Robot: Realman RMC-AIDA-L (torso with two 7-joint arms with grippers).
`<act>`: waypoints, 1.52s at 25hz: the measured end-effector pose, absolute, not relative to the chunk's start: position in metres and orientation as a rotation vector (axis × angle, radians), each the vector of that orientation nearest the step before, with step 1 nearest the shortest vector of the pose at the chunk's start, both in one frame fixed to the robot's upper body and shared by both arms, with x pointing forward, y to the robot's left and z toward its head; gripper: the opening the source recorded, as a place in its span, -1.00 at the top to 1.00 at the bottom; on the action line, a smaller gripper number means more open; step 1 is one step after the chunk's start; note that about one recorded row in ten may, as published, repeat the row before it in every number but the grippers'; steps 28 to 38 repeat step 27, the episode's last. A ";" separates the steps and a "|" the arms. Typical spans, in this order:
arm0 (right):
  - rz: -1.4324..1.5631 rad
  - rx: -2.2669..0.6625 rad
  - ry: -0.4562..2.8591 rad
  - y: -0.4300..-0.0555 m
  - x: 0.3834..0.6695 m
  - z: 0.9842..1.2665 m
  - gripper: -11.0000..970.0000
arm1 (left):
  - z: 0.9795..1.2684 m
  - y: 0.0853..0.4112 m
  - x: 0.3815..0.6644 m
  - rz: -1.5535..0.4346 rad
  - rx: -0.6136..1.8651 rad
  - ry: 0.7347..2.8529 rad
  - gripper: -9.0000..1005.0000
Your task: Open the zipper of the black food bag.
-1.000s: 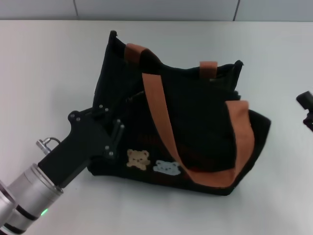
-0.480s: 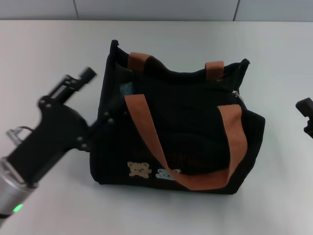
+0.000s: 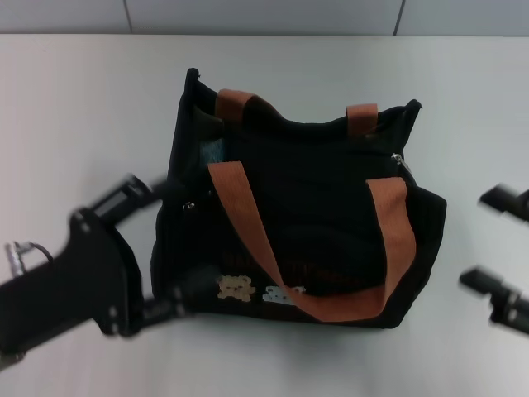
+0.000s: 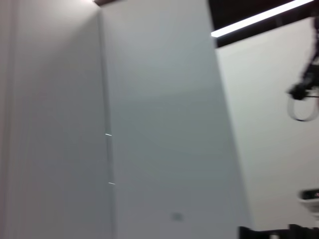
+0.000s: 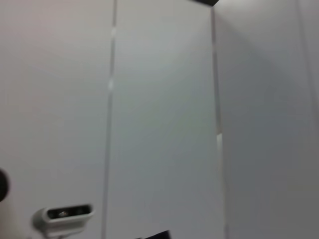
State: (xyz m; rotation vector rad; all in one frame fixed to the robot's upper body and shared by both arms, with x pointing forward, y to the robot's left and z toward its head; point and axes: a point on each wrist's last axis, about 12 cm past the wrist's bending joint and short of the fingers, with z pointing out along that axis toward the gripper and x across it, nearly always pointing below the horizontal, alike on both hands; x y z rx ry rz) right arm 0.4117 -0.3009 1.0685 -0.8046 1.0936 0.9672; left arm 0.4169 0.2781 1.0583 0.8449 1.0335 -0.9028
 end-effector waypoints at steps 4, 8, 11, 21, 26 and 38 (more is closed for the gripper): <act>1.061 -0.904 1.136 -0.296 0.417 1.068 -0.56 | 1.063 0.273 0.420 -1.055 0.996 1.051 -0.65; 1.158 -0.999 1.198 -0.290 0.426 1.068 -0.56 | 1.063 0.273 0.420 -1.055 0.996 1.051 -0.64; 1.172 -1.018 1.216 -0.288 0.428 1.067 -0.56 | 1.065 0.264 0.430 -1.215 1.117 1.118 -0.63; 1.174 -1.031 1.254 -0.286 0.432 1.065 -0.56 | 1.065 0.255 0.440 -1.232 1.131 1.165 -0.63; 1.176 -1.031 1.254 -0.286 0.432 1.065 -0.56 | 1.064 0.254 0.441 -1.228 1.130 1.172 -0.63; 1.176 -1.031 1.253 -0.286 0.431 1.065 -0.56 | 1.064 0.254 0.441 -1.228 1.130 1.172 -0.63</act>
